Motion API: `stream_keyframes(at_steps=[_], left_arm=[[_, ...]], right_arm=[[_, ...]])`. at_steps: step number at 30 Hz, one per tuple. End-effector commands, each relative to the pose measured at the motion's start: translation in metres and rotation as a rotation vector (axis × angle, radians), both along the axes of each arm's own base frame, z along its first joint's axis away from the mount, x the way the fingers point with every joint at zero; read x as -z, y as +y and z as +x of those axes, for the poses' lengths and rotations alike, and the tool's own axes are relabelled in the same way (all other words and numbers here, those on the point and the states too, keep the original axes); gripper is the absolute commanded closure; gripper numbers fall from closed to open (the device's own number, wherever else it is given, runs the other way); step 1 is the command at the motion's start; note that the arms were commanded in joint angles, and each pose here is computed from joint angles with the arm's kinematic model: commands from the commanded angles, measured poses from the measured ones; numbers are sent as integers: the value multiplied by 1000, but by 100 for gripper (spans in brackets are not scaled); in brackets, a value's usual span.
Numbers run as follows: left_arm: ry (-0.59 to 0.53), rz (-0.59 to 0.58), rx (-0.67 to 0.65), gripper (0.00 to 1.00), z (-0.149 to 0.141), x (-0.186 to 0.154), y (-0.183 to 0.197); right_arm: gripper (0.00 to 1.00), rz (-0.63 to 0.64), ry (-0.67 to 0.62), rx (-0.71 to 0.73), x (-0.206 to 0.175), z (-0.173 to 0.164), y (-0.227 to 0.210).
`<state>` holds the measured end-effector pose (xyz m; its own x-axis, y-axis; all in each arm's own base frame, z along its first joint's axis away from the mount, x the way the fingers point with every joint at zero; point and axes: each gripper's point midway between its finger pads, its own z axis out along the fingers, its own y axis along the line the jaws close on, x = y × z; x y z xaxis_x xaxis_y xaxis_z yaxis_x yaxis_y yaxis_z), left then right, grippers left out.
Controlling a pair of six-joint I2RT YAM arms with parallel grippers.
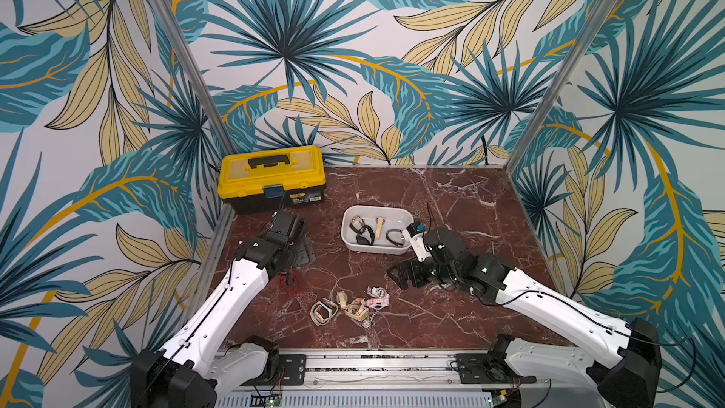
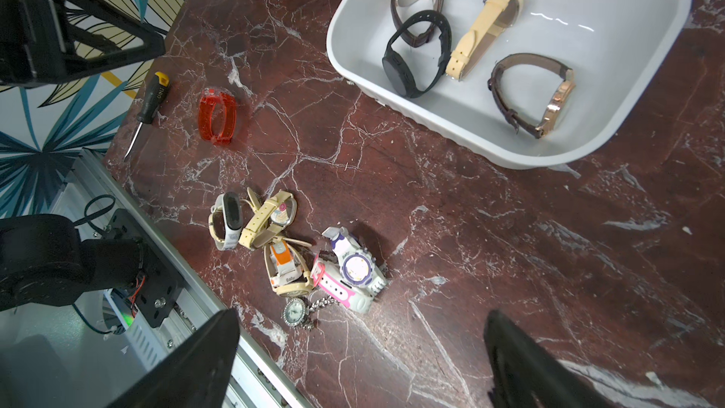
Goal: Put the watch into the storage box
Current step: Pick up the watch at the center of the board.
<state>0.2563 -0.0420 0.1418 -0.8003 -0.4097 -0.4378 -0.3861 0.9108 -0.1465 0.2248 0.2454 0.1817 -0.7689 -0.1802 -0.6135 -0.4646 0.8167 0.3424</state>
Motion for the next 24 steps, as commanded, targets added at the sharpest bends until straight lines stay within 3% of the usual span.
stream_keyframes(at_steps=[1,8,24], left_arm=[[36,-22,-106,13,-5,27,17],[142,-21,-124,22,-19,69,26],[187,-3,-157,45,-28,101,39]], right_arm=[[0,6,15,1,4,0,1],[0,3,21,11,7,-1,-1],[0,4,37,16,11,1,3]])
